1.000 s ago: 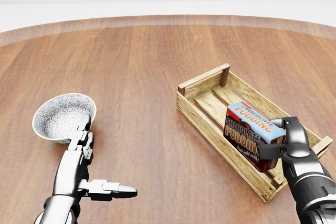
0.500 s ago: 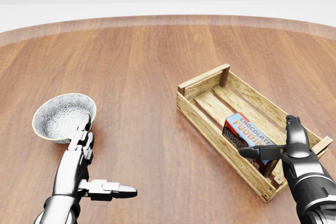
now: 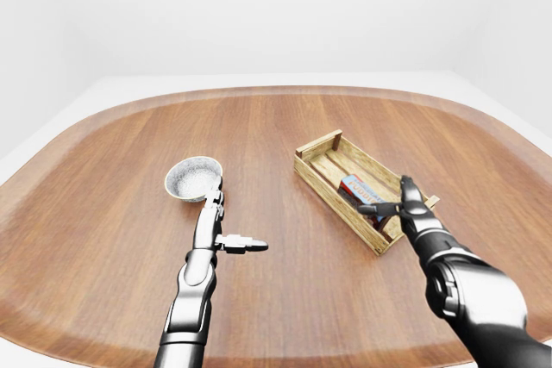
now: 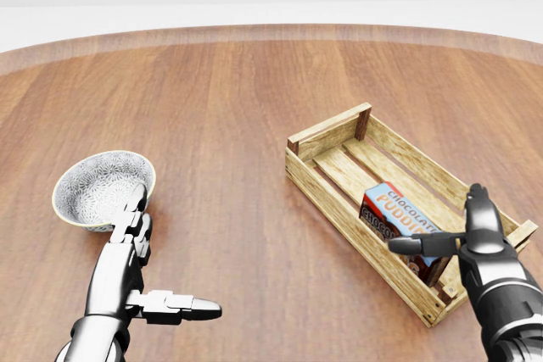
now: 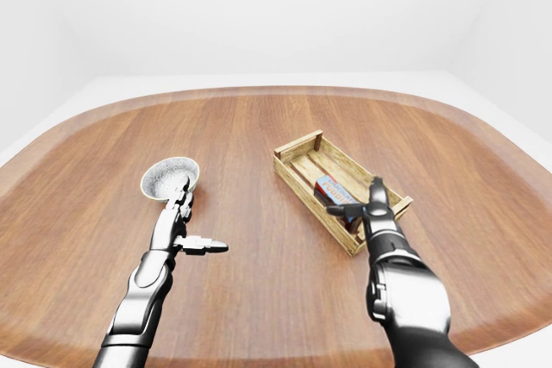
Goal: Pick up the chocolate pudding and put it in the tray.
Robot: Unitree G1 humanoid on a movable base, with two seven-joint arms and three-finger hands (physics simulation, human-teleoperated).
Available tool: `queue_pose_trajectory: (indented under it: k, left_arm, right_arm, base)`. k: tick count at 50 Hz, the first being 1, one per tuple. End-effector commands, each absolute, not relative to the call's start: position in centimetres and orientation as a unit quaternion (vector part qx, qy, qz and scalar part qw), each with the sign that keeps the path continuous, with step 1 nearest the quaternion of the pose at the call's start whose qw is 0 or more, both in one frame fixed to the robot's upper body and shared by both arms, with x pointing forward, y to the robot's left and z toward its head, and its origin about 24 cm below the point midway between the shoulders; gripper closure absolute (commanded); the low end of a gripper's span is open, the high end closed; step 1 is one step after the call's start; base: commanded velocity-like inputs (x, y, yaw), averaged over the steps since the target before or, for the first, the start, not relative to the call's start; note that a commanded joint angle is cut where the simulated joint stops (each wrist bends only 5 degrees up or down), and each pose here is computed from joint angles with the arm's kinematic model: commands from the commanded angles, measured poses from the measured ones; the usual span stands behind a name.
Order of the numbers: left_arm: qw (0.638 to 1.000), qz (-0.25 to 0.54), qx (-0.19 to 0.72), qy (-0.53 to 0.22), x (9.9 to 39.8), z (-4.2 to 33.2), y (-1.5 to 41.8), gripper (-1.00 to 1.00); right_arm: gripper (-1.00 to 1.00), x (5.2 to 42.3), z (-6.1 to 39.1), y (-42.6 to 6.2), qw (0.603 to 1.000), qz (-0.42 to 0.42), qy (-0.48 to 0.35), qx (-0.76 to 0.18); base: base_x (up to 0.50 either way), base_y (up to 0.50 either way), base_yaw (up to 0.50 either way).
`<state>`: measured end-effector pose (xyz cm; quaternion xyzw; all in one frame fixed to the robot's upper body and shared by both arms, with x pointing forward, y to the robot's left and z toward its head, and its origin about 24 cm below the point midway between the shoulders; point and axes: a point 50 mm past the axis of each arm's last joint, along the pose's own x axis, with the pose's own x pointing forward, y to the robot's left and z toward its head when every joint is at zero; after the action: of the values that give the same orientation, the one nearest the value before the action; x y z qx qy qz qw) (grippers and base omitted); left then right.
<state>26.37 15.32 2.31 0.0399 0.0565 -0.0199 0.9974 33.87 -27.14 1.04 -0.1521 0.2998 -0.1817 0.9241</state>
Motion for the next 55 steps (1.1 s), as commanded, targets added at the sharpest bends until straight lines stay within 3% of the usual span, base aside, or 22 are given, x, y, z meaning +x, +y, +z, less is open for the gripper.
queue_pose_trajectory:
  k: [1,55]
  left_arm:
    - [0.997,-0.019,0.037,0.057,26.4,2.3,15.4,-1.0]
    - [0.997,-0.019,0.037,0.058,26.3,2.3,15.3,-1.0]
  right_arm:
    - [-1.0,34.3,2.0,-27.5,0.927,-0.183,0.288,-0.156]
    - [-1.0,40.5,18.5,-28.4,0.968,-0.14,0.092,-0.188]
  base:
    - [0.0,0.0,0.0]
    - [0.0,0.0,0.0]
